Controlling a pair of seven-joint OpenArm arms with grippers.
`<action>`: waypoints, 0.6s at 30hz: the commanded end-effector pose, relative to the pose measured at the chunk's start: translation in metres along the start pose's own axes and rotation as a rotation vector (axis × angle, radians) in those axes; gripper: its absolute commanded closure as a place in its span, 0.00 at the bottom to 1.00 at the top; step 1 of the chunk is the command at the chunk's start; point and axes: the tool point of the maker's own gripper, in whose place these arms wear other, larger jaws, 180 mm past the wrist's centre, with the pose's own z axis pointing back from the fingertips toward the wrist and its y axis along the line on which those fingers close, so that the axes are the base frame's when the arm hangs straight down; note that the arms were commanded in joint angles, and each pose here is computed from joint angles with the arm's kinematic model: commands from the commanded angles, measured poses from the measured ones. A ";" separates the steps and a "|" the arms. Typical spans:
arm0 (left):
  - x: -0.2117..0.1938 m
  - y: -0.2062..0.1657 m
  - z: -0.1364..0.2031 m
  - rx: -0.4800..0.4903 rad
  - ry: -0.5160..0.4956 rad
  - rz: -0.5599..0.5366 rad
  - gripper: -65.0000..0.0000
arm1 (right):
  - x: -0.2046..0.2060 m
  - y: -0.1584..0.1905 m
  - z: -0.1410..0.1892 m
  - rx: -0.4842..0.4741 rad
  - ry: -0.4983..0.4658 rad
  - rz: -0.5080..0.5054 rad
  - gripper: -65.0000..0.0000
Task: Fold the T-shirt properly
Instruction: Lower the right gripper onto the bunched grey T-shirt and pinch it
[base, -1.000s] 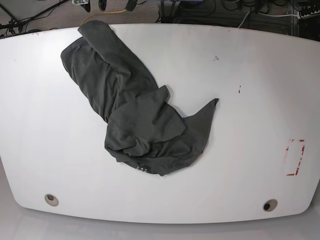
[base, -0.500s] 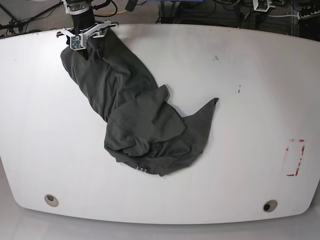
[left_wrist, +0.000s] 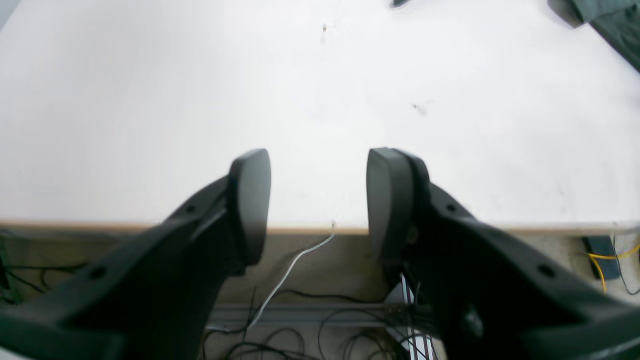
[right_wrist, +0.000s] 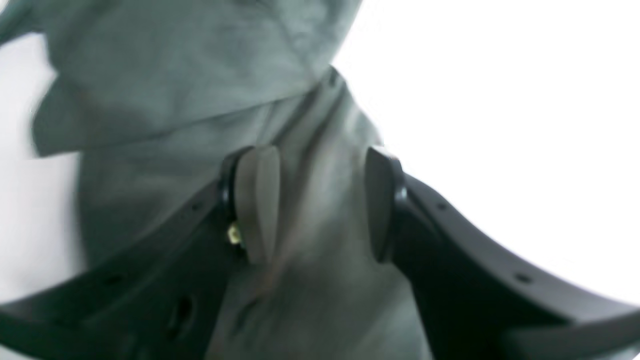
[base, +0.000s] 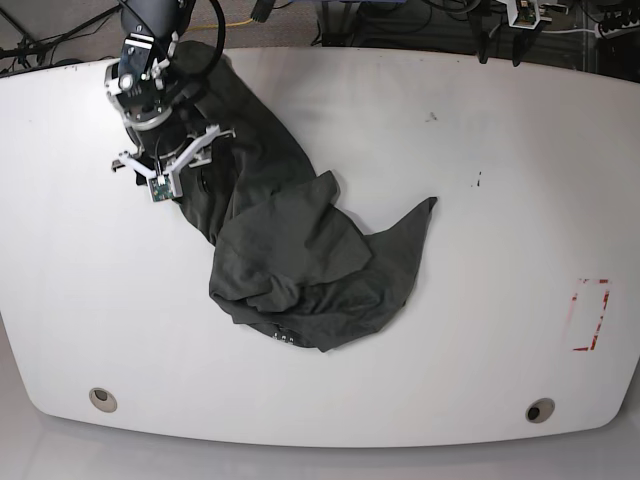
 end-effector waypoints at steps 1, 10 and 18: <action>0.012 0.001 -0.004 -0.002 -0.052 -0.007 0.58 | 0.019 0.006 -0.018 0.032 -0.020 0.042 0.59; 0.021 0.004 -0.023 0.005 -0.105 -0.011 0.58 | 0.060 0.013 -0.082 0.081 -0.016 0.115 0.59; 0.034 0.004 -0.038 0.008 -0.159 -0.010 0.58 | 0.088 0.008 -0.126 0.123 -0.002 0.076 0.58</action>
